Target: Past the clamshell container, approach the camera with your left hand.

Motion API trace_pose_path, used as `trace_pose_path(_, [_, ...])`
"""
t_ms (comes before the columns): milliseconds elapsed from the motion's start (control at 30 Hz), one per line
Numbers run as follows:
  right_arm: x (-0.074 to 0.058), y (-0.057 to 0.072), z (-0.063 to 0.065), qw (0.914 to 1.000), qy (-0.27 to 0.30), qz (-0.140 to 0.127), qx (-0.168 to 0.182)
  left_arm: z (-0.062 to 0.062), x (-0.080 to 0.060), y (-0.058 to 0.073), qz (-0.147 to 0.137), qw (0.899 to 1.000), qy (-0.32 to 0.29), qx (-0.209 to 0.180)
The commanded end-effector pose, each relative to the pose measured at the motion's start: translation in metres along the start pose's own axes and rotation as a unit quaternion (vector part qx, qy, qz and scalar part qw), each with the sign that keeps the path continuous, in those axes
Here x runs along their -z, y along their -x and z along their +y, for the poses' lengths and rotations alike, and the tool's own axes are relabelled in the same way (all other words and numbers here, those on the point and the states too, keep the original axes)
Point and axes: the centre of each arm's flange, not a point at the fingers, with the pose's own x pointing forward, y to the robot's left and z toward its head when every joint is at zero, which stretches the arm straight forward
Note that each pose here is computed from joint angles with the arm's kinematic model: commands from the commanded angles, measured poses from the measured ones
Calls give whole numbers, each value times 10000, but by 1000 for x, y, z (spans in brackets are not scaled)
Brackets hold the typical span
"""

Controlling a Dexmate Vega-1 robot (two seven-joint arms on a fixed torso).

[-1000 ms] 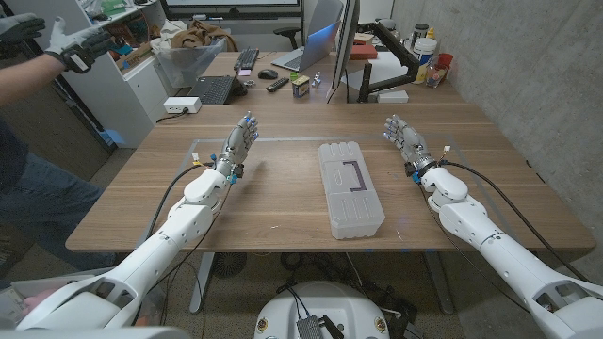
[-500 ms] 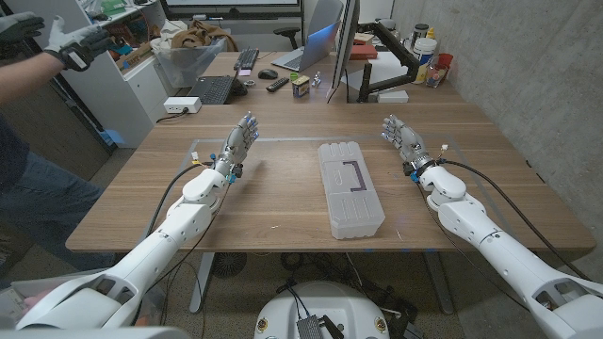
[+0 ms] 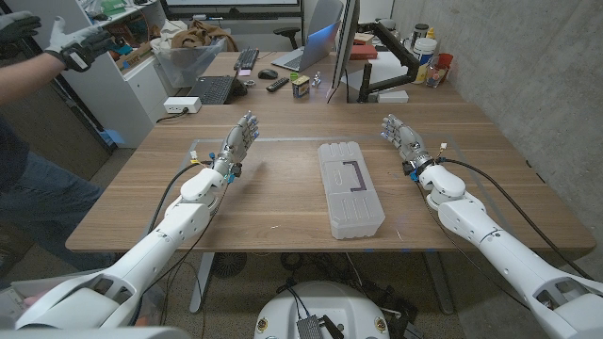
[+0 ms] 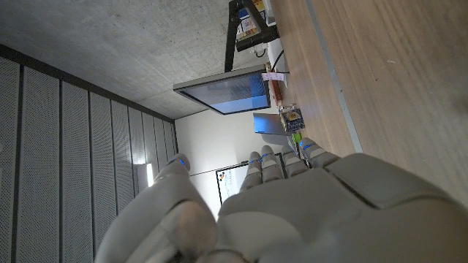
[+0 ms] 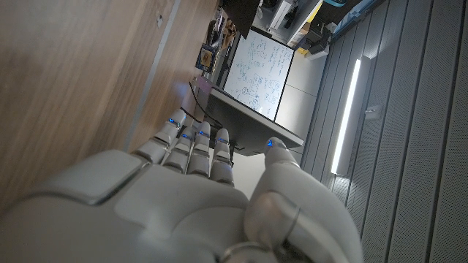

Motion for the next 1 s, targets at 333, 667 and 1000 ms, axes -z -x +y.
trace_pose_path(333, [1, -3, 4, 10000, 30, -4, -77, -3, -16, 18, -167, 9997, -134, 80])
trace_pose_path(667, [2, -2, 3, 9999, 138, 27, -43, 7, -19, 33, -93, 9995, -318, -10])
trace_pose_path(1000, [-1, -3, 4, 9997, 216, 20, -58, 10, -23, 41, -181, 9991, -379, -29])
